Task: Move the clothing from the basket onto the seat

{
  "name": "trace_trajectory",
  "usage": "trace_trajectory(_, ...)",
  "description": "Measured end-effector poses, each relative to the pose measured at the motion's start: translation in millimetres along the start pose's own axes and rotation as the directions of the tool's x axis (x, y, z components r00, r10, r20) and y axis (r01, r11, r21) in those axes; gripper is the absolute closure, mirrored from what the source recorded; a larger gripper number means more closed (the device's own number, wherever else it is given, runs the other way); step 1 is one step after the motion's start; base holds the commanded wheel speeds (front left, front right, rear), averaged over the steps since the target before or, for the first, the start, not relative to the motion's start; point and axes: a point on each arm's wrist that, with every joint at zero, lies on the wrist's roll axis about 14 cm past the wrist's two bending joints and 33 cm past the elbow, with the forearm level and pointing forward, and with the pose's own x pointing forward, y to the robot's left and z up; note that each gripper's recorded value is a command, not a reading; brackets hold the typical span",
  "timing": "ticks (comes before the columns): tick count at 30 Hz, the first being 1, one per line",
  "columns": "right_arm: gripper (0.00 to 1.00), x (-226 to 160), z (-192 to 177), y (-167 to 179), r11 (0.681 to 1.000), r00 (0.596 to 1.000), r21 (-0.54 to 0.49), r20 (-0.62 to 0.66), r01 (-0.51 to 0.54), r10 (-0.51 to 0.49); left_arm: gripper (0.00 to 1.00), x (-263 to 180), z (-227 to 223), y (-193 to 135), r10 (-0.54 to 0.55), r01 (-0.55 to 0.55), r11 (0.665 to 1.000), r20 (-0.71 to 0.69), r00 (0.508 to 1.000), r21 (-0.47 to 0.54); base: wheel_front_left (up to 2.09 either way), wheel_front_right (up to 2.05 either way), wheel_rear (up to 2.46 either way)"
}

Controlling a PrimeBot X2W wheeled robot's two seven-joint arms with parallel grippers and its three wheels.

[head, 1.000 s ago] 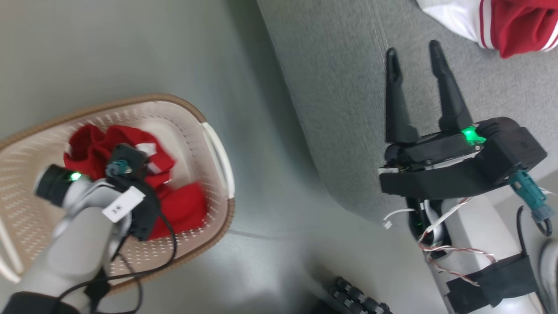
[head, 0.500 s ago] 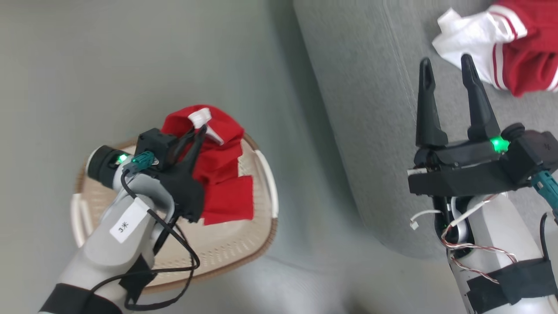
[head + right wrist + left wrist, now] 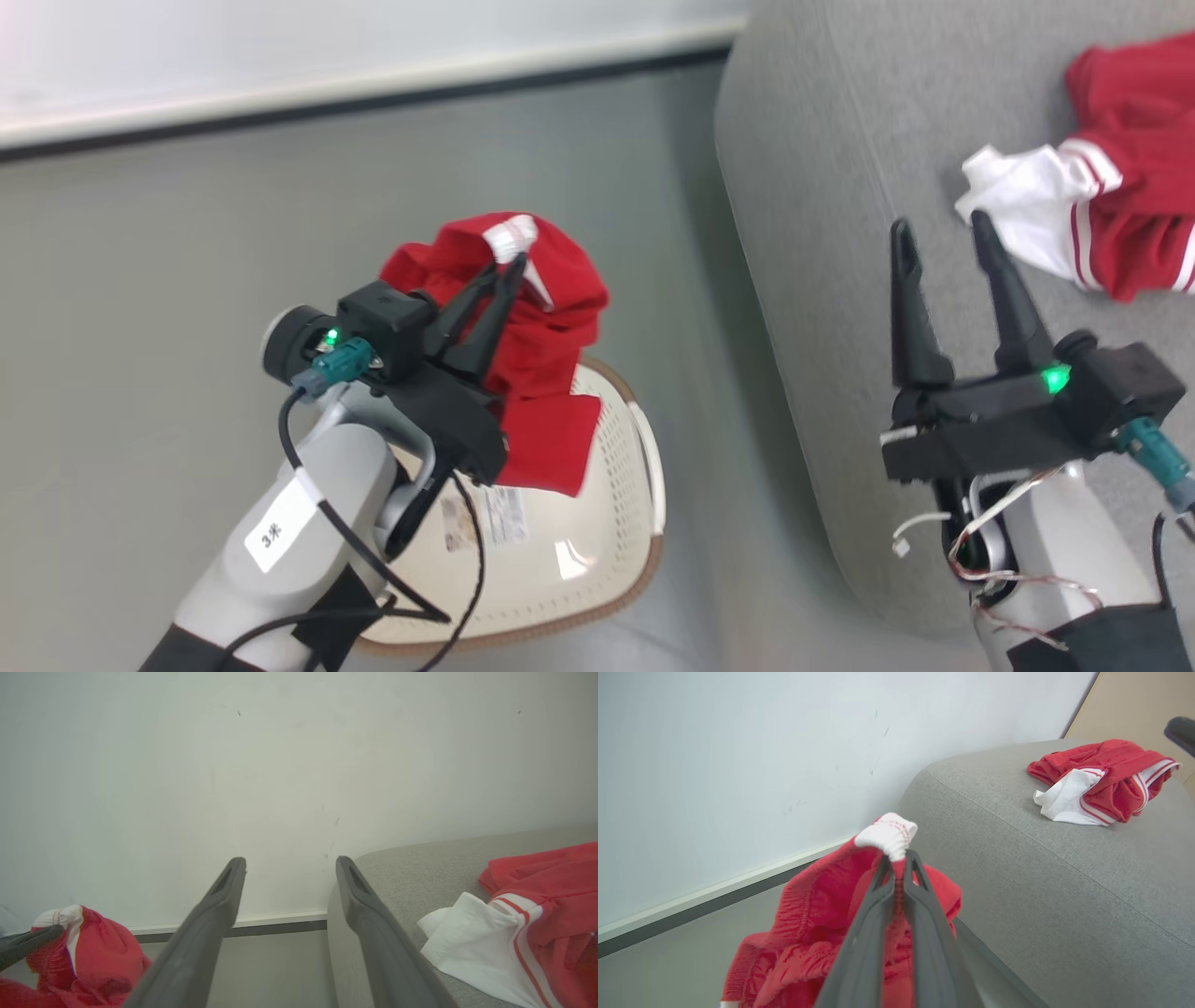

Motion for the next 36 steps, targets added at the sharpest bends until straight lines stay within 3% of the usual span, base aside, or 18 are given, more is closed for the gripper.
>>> trace_trajectory(10, 0.0, -27, 14, 29, 0.996, 0.996, 0.037, 0.006, -0.085, 0.085, 1.0, -24, 92, -36, -0.051, 0.042, 0.998, 0.204, 0.978, 0.046, 0.0, 0.0, 0.0)
trace_trajectory(19, 0.0, -61, 25, 48, 0.988, 0.99, 0.074, 0.015, -0.139, 0.139, 1.0, -50, 148, -64, -0.078, 0.051, 0.994, 0.313, 0.947, 0.093, 0.0, 0.0, 0.0)
trace_trajectory(31, 0.0, -87, 50, 84, 0.962, 0.964, 0.082, 0.083, -0.26, 0.254, 1.0, -73, 179, -108, -0.15, 0.104, 0.985, 0.371, 0.917, 0.141, 0.0, 0.0, 0.0)
trace_trajectory(36, 0.0, -90, 51, 116, 0.924, 0.924, 0.041, 0.078, -0.379, 0.375, 1.0, -74, 178, -118, -0.17, 0.127, 0.982, 0.358, 0.918, 0.139, 0.0, 0.0, 0.0)
